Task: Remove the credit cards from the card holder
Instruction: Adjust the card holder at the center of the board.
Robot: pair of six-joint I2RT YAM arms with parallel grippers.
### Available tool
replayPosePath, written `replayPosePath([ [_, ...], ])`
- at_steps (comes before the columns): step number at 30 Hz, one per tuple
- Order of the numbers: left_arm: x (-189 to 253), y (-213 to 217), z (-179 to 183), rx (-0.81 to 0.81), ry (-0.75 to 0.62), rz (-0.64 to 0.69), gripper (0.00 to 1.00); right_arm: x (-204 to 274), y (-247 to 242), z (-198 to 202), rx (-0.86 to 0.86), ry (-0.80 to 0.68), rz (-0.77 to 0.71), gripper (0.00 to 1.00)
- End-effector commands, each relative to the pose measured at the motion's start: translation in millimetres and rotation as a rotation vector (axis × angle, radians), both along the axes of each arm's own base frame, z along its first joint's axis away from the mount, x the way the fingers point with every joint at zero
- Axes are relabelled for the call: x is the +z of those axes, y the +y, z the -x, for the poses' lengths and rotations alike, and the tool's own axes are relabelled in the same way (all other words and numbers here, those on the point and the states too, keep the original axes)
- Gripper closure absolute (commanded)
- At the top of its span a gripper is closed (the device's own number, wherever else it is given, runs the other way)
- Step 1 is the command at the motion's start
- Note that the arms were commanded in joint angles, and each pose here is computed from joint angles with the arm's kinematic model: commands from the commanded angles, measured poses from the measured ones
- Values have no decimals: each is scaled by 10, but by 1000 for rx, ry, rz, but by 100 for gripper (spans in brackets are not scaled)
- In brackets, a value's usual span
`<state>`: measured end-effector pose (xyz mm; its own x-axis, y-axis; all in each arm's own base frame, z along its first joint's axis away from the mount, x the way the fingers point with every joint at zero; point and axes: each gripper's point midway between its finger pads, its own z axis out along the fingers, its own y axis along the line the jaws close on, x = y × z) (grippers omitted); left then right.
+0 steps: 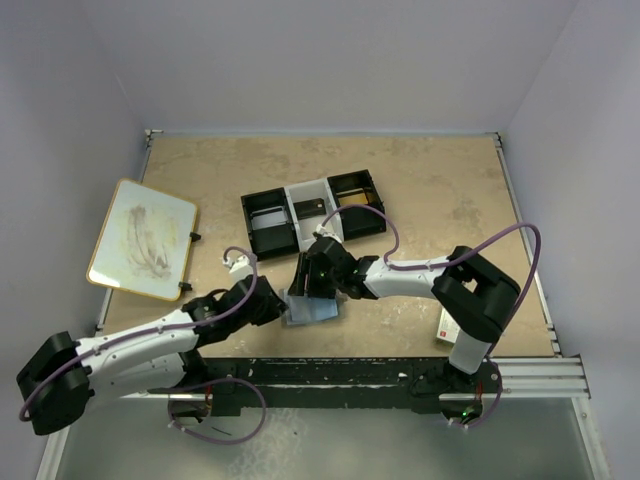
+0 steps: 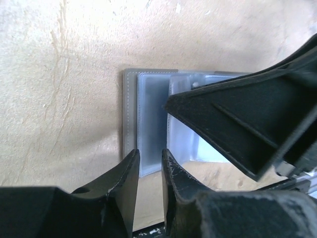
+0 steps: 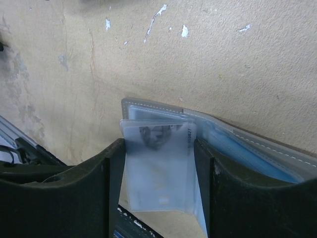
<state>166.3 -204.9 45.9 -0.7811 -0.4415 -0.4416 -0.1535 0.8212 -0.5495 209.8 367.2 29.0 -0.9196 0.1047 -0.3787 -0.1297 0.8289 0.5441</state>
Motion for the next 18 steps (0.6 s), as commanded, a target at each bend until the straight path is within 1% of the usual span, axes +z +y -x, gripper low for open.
replayPosePath([
  [1,270,44,-95,64,-70,51,75,-495,-329,273,9,114,150,41],
  [5,314,-55,-77,28,-70,95,67,-502,-324,279,10,116,148,42],
  [7,288,-172,-55,-11,-54,122,65,-510,-329,279,11,118,152,42],
  [10,253,-329,-55,-47,-38,165,65,-524,-333,289,12,121,153,42],
  [14,224,-405,-86,-51,-36,180,65,-514,-328,288,14,119,153,42],
  [18,188,-483,-86,-74,-30,197,70,-488,-320,281,14,113,145,42],
])
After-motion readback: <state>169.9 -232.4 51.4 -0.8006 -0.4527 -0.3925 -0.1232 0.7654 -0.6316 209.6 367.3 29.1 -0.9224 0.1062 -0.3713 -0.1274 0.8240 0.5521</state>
